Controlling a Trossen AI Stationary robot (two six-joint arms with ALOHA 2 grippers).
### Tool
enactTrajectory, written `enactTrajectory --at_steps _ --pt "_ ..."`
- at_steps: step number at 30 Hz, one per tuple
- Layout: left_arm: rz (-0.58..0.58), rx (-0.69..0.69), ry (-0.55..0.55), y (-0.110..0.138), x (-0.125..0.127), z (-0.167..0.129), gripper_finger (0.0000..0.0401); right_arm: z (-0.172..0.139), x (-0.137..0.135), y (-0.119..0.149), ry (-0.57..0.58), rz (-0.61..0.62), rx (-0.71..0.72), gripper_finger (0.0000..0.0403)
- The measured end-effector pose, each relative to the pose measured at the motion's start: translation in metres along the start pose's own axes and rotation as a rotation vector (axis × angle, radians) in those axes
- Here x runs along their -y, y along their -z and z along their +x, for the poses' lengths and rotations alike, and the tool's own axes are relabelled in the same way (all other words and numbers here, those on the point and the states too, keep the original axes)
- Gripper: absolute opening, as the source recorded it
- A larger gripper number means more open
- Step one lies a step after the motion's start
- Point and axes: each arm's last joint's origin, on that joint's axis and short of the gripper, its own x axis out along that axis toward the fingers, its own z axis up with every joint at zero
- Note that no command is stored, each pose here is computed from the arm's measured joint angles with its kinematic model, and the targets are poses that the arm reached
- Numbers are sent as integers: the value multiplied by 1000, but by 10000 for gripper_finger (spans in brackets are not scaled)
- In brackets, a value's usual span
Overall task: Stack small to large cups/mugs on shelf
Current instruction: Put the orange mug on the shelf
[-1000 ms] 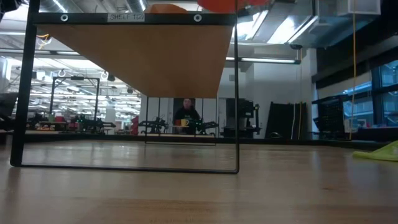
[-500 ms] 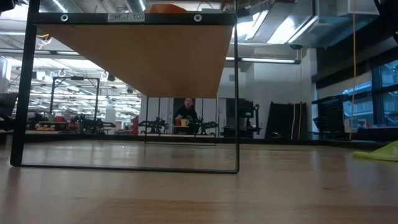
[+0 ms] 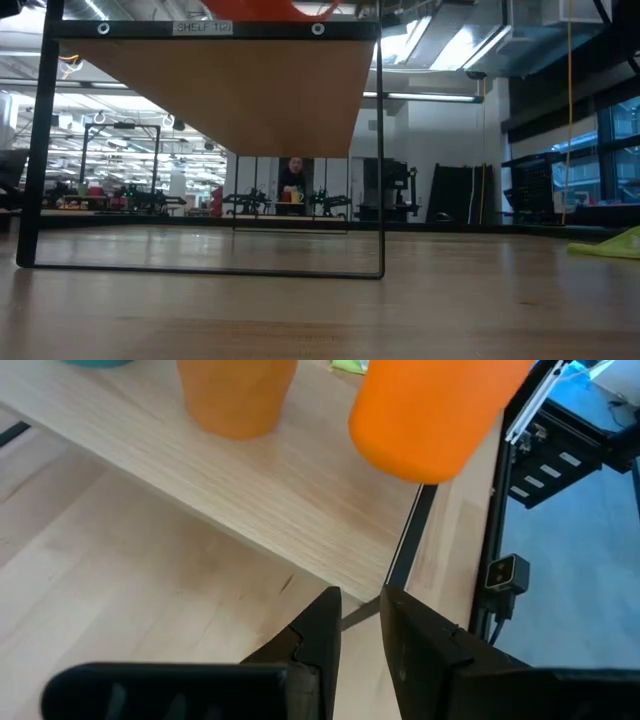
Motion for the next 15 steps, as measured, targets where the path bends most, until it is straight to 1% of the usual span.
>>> enactTrajectory --at_steps 3,7,15 --pt "3 1 -1 0 0 0 69 0 -3 -2 -28 -16 20 26" --pt "3 2 -1 0 0 0 69 1 -2 -2 -21 -21 21 41" --pt "3 2 -1 0 0 0 69 8 0 -3 10 -20 8 42"
